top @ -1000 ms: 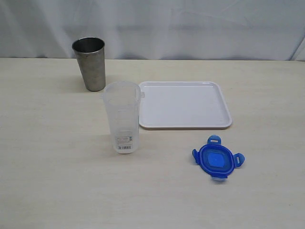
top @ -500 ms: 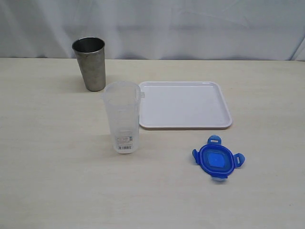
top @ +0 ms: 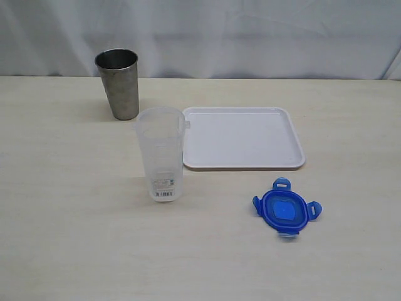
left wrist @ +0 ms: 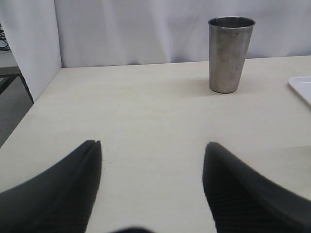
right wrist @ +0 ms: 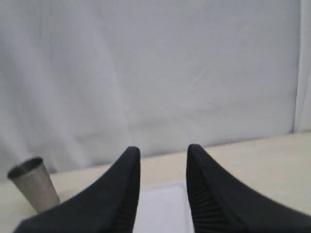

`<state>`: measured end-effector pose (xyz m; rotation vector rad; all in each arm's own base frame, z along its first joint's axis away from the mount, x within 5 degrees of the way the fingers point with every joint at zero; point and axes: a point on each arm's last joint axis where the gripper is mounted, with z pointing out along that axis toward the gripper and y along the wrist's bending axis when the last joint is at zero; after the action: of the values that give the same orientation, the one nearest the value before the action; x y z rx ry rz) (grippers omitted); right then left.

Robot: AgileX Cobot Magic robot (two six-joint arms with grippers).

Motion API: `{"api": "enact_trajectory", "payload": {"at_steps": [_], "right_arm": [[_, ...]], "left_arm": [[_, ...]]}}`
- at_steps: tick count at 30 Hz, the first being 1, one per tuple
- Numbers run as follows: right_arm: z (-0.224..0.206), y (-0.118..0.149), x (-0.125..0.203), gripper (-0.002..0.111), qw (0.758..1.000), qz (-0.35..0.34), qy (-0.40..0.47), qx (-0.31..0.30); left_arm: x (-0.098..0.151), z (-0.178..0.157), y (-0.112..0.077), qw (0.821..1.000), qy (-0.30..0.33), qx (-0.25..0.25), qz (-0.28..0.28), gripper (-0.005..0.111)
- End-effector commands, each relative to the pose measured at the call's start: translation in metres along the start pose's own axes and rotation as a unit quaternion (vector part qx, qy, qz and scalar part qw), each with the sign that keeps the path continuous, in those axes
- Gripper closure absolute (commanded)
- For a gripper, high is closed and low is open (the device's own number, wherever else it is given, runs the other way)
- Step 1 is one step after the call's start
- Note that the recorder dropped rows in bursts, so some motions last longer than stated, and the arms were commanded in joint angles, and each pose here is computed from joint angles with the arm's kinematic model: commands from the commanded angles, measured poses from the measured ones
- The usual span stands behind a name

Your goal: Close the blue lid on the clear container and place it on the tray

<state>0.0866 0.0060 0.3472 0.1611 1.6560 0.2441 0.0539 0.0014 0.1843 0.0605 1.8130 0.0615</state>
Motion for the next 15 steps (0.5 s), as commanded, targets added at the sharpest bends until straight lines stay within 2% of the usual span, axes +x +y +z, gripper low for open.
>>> {"api": "enact_trajectory", "payload": {"at_steps": [1, 5, 7, 11, 14, 15], "right_arm": [[0.040, -0.001, -0.017, 0.076, 0.990, -0.048, 0.132, 0.025], [0.081, -0.007, -0.010, 0.075, 0.973, -0.062, 0.220, 0.032], [0.098, -0.011, 0.004, 0.075, 0.950, -0.056, 0.304, 0.035], [0.133, -0.023, 0.044, 0.075, 0.884, -0.034, 0.465, 0.043], [0.160, -0.034, 0.074, 0.075, 0.843, -0.019, 0.535, 0.051], [0.168, -0.037, 0.083, 0.073, 0.836, -0.017, 0.545, 0.054]], "left_arm": [[0.000, 0.000, 0.000, 1.000, -0.005, -0.001, 0.000, 0.049], [0.000, 0.000, 0.000, 1.000, -0.005, -0.001, 0.000, 0.049], [0.000, 0.000, 0.000, 1.000, -0.005, -0.001, 0.000, 0.049], [0.000, 0.000, 0.000, 1.000, -0.005, -0.001, 0.000, 0.049], [0.000, 0.000, 0.000, 1.000, -0.005, -0.001, 0.000, 0.049], [0.000, 0.000, 0.000, 1.000, -0.005, -0.001, 0.000, 0.049]]}}
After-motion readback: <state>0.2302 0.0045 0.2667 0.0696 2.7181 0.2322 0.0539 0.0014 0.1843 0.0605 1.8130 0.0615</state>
